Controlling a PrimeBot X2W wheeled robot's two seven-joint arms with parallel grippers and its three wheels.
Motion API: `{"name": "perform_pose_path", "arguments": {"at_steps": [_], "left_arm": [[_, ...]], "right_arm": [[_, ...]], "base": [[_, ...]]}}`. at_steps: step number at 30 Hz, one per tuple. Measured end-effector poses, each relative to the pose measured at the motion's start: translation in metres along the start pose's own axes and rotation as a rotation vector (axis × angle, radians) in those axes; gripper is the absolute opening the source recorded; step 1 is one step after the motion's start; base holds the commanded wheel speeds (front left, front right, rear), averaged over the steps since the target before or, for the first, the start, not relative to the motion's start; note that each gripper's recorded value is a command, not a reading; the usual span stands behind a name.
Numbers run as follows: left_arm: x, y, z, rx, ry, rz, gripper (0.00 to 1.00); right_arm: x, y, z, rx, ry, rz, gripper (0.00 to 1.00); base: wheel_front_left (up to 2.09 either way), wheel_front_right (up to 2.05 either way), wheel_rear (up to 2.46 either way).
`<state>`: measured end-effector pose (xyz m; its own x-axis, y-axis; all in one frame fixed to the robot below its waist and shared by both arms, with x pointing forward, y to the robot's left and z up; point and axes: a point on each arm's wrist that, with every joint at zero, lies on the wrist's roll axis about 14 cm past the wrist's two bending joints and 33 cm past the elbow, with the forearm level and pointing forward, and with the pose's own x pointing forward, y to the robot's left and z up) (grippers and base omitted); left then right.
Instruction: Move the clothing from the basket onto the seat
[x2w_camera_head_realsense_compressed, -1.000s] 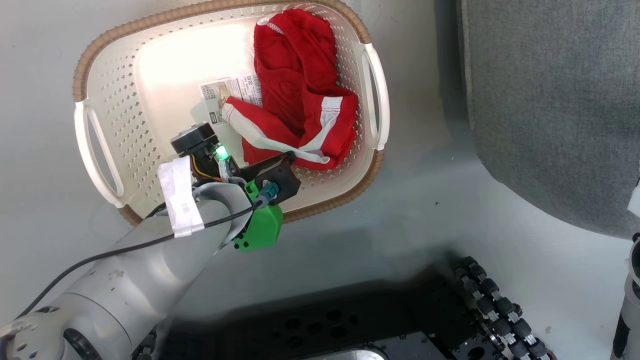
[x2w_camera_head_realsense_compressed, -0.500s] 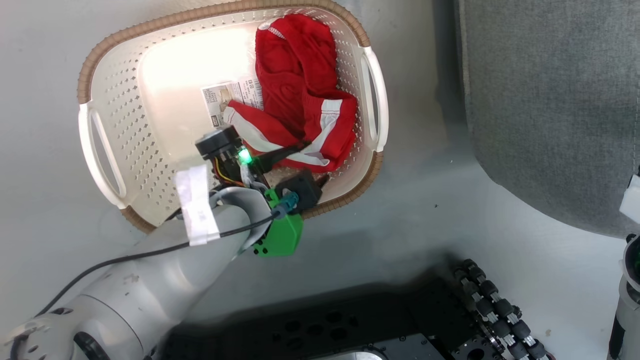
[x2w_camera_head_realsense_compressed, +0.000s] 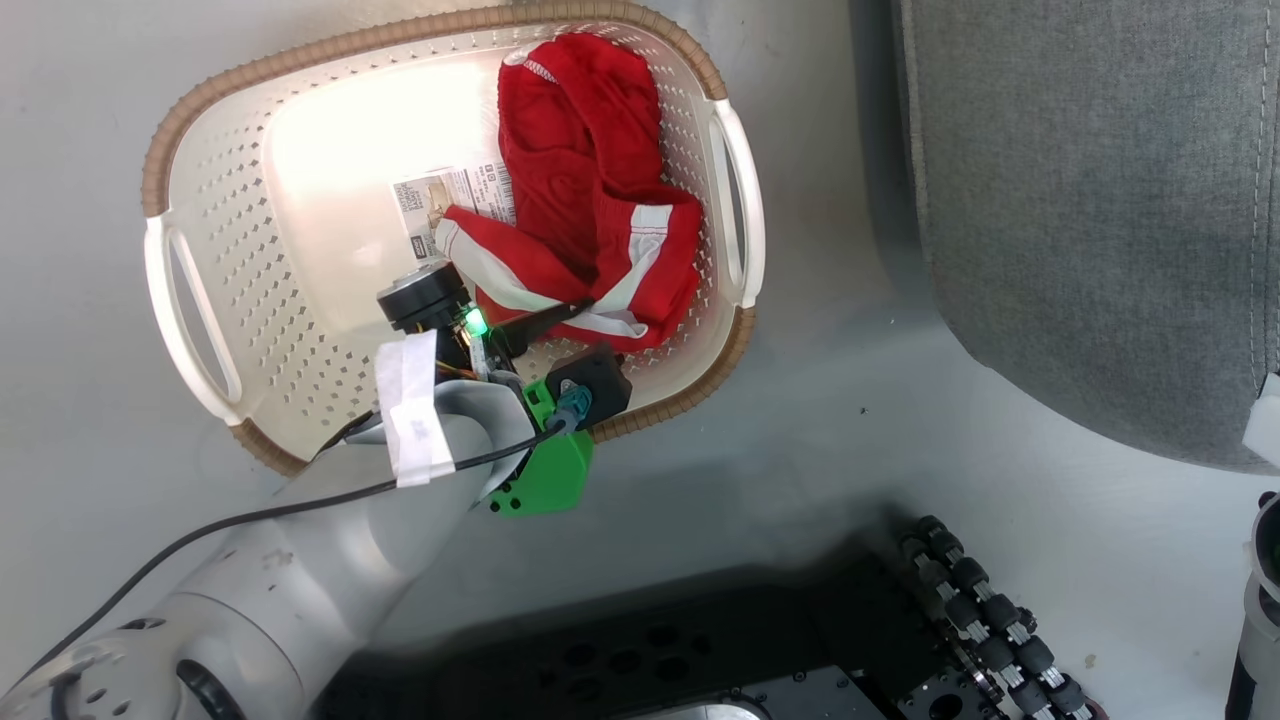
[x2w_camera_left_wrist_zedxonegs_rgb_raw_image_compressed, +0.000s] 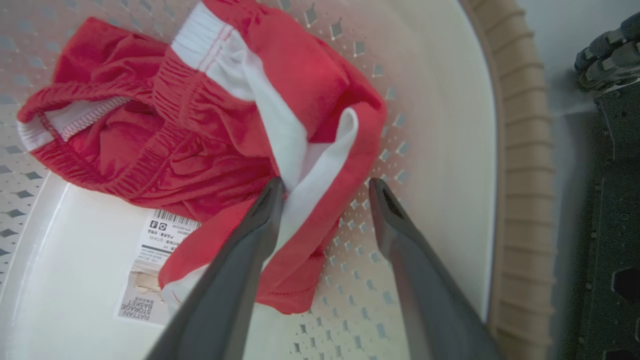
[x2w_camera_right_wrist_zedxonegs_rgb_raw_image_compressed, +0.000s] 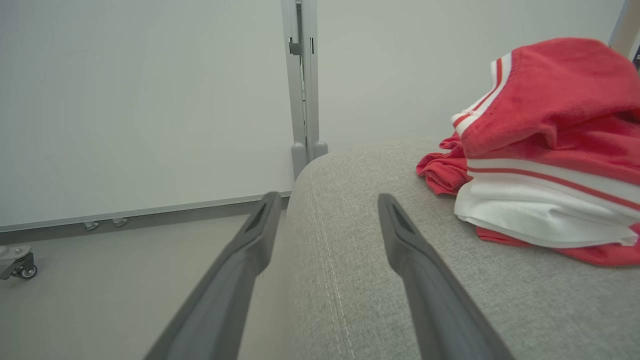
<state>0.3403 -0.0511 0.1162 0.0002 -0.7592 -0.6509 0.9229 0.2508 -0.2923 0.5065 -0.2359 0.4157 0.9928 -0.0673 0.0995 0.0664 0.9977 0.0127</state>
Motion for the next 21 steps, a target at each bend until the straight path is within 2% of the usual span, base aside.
{"name": "perform_pose_path", "arguments": {"at_steps": [11,21], "left_arm": [[0.002,-0.008,0.018,-0.027,-0.072,-0.008,0.00],[-0.018,0.012,0.057,-0.067,-0.192,0.048,0.00]], "right_arm": [[-0.003,-0.005,0.000,-0.011,0.009,-0.013,1.00],[0.011,0.010,0.011,0.049,-0.044,0.017,1.00]], "base": [[0.00,0.00,0.00],[0.00,0.00,0.00]]}}
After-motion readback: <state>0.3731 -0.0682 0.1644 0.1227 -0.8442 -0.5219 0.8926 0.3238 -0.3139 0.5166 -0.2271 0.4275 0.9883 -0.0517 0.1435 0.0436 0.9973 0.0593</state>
